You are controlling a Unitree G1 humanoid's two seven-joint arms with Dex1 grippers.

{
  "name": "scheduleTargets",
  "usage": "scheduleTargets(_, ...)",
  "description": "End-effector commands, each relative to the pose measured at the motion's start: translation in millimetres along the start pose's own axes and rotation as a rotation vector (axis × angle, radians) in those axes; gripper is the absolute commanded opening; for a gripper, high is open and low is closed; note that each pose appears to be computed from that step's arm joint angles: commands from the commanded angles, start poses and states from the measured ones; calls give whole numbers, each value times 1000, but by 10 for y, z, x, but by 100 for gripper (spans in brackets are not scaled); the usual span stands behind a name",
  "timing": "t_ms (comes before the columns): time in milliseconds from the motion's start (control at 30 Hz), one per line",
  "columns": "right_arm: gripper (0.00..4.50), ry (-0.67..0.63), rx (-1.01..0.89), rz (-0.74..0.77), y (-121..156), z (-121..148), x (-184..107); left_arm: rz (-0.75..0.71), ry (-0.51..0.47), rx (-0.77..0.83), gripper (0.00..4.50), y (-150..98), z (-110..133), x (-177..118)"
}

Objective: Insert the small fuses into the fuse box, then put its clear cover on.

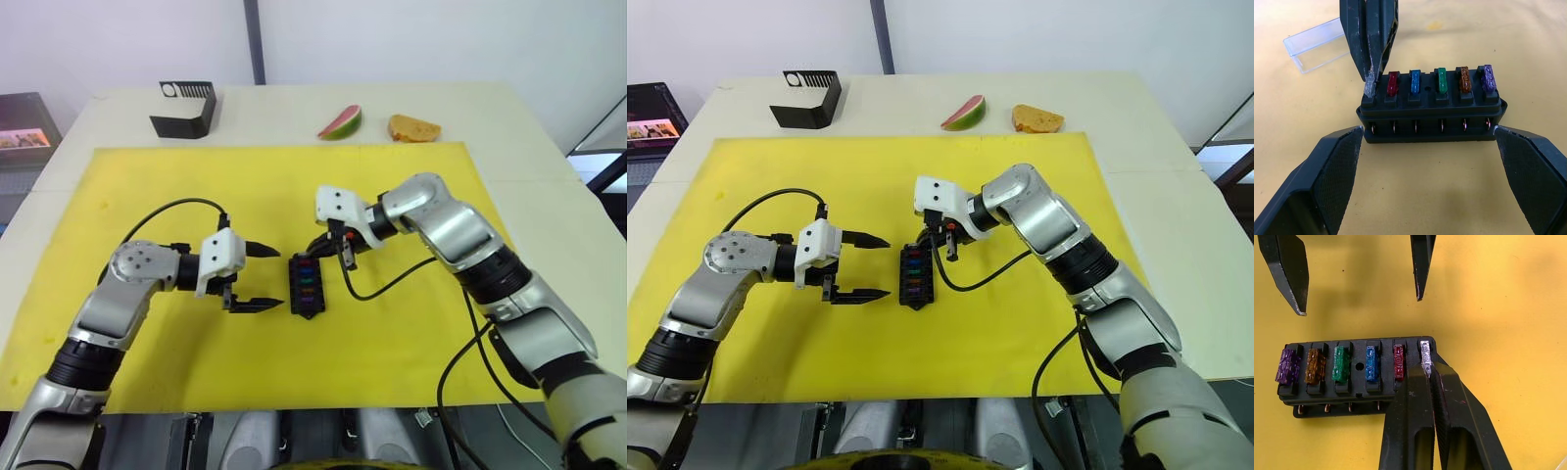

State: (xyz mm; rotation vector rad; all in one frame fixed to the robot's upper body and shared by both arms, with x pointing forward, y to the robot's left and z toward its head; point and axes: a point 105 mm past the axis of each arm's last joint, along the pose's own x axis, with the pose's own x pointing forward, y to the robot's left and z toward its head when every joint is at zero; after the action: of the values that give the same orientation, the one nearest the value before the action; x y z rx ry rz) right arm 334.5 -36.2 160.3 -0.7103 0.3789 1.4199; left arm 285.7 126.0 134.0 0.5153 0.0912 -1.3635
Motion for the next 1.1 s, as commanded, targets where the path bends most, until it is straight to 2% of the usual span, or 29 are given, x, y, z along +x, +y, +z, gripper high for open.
scheduleTargets(33, 0, 16, -10, 9, 34, -36, 38, -1, -3, 42, 447, 8, 84, -21)
scheduleTargets(300, 0, 15, 52, 7, 11, -53, 33, 0, 0, 39, 447, 10, 77, -16)
scheduleTargets(633, 0, -12, 27, 3, -3, 96, -12, -1, 6, 45, 447, 11, 67, -8)
scheduleTargets(733, 95, -16, 22, 0, -10, 131, -28, -2, 8, 48, 450, 10, 63, -5)
scheduleTargets(800, 186, -19, 12, -3, -13, 157, -43, -2, 9, 48, 450, 9, 61, -6)
scheduleTargets(1100, 186, -64, 3, -33, -68, 299, -141, 0, 14, 51, 450, 7, 52, -10)
